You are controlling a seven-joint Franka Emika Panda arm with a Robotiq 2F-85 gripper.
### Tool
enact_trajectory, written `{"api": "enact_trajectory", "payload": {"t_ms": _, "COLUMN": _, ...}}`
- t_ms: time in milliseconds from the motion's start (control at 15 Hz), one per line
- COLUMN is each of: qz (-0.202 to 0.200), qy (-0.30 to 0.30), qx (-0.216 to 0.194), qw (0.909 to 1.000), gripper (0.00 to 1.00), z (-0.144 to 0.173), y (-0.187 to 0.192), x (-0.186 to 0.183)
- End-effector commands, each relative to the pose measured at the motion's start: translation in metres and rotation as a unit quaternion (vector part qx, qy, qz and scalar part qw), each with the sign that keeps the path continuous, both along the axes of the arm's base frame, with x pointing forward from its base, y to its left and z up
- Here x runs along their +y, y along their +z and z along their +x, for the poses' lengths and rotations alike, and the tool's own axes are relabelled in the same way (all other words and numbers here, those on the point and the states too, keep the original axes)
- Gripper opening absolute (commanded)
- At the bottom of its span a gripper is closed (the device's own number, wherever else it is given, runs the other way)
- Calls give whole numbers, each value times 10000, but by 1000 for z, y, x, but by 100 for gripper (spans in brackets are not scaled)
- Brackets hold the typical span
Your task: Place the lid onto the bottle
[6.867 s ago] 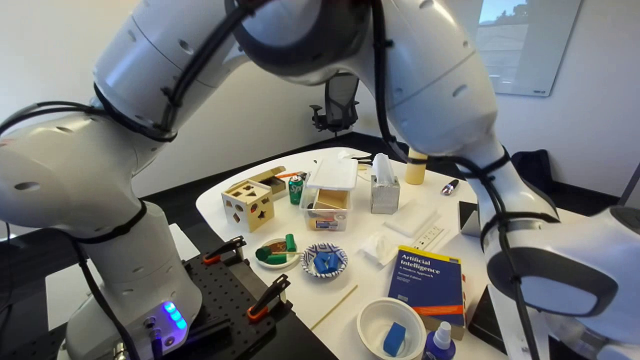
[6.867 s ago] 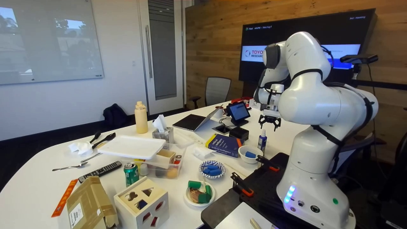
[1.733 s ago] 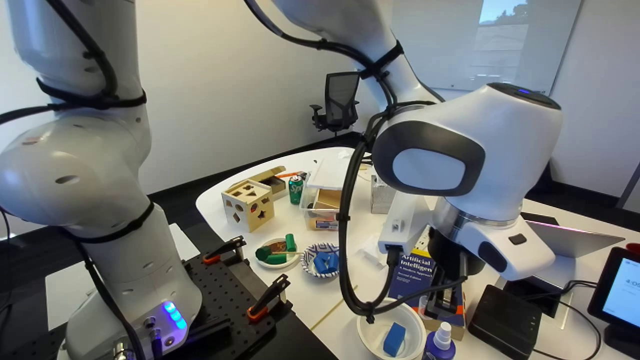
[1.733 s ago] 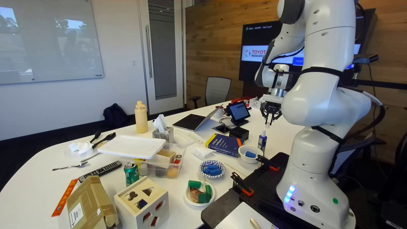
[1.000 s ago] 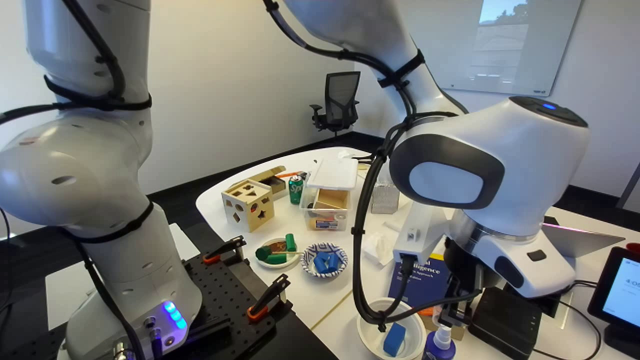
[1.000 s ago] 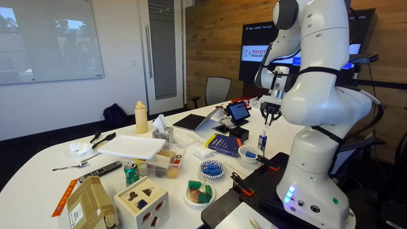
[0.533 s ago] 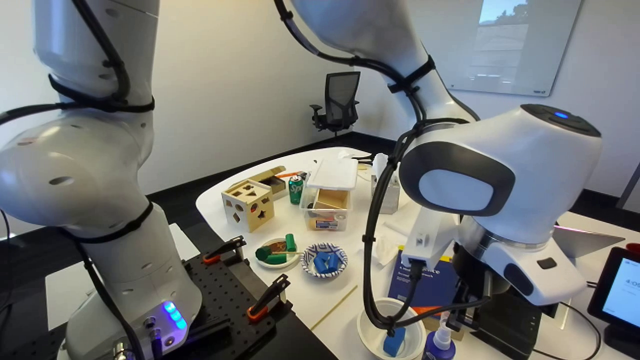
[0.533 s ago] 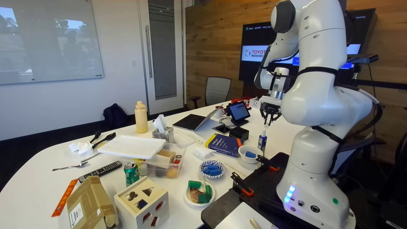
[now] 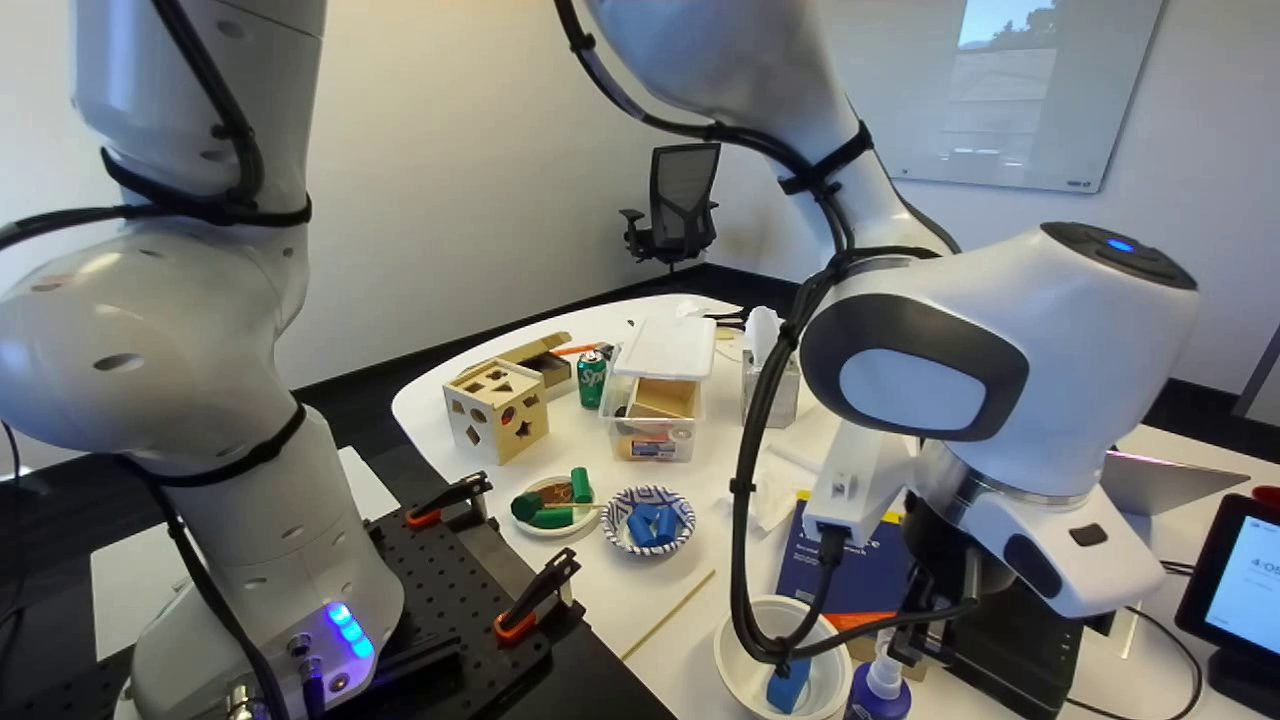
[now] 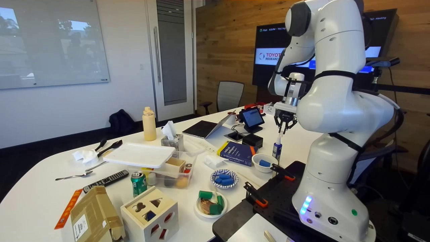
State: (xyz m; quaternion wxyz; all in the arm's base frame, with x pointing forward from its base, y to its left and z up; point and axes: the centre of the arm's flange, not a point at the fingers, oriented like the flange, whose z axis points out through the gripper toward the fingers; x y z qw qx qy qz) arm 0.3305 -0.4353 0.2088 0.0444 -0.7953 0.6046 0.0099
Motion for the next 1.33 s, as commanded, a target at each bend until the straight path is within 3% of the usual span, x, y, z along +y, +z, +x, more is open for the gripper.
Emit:
{"api": "enact_trajectory", "payload": {"t_ms": 0, "qz": 49, "qy": -7, "qx": -79, "qw": 10000, "gripper": 6, "z": 4, "y": -1, "x": -3}}
{"api": "enact_trajectory", "payload": {"t_ms": 1267, "qz": 117, "qy": 19, "qx": 208, "qw": 9997, "gripper": 6, "z": 8, "y": -26, "x": -3}}
